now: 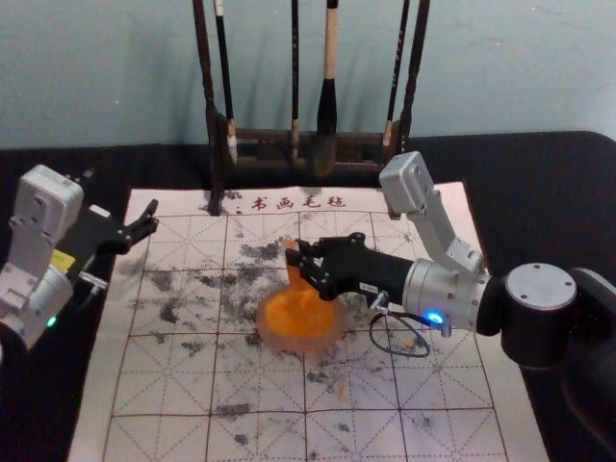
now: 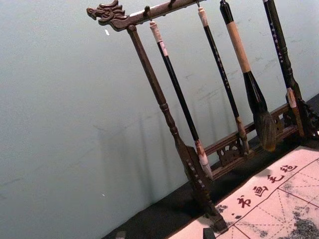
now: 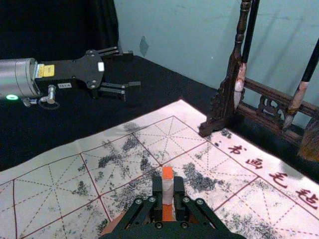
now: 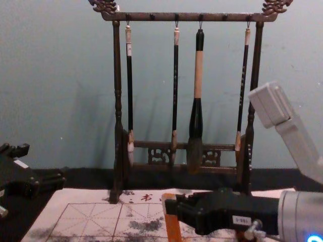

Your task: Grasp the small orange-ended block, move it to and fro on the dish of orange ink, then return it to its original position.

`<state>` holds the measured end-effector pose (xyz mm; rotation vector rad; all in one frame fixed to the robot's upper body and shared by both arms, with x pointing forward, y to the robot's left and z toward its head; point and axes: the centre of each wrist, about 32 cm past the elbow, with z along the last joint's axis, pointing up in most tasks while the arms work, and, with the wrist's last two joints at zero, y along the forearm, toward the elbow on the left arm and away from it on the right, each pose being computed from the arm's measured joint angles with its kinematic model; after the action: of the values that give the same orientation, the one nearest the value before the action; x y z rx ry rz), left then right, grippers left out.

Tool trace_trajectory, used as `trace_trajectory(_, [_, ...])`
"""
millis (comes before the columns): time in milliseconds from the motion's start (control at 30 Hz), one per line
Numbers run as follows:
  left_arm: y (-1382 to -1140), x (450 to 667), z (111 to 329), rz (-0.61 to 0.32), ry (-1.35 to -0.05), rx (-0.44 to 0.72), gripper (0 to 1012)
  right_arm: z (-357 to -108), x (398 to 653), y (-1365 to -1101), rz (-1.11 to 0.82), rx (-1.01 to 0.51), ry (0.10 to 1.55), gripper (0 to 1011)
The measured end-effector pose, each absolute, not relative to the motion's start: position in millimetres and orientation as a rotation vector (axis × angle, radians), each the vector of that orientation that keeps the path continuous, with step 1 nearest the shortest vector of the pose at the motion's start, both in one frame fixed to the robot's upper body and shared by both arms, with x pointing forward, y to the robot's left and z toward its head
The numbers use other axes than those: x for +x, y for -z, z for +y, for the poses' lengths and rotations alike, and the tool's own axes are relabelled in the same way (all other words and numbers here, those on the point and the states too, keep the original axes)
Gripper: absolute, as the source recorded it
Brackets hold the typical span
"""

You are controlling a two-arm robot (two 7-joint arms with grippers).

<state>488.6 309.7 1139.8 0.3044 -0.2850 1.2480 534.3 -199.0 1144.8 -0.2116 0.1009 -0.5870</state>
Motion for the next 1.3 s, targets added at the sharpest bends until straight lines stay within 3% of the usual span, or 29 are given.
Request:
trace_trajectory(567, [-1140,489,310,-0.285,-1.248,0.304,1001,-198,526,-1163,0.069,-0.158,0.574,105])
trace_trajectory(1300, [-1140,489,310,-0.285,-1.248,0.304,1001,-233,502,-1206,-0.026,0.024,0.645,105])
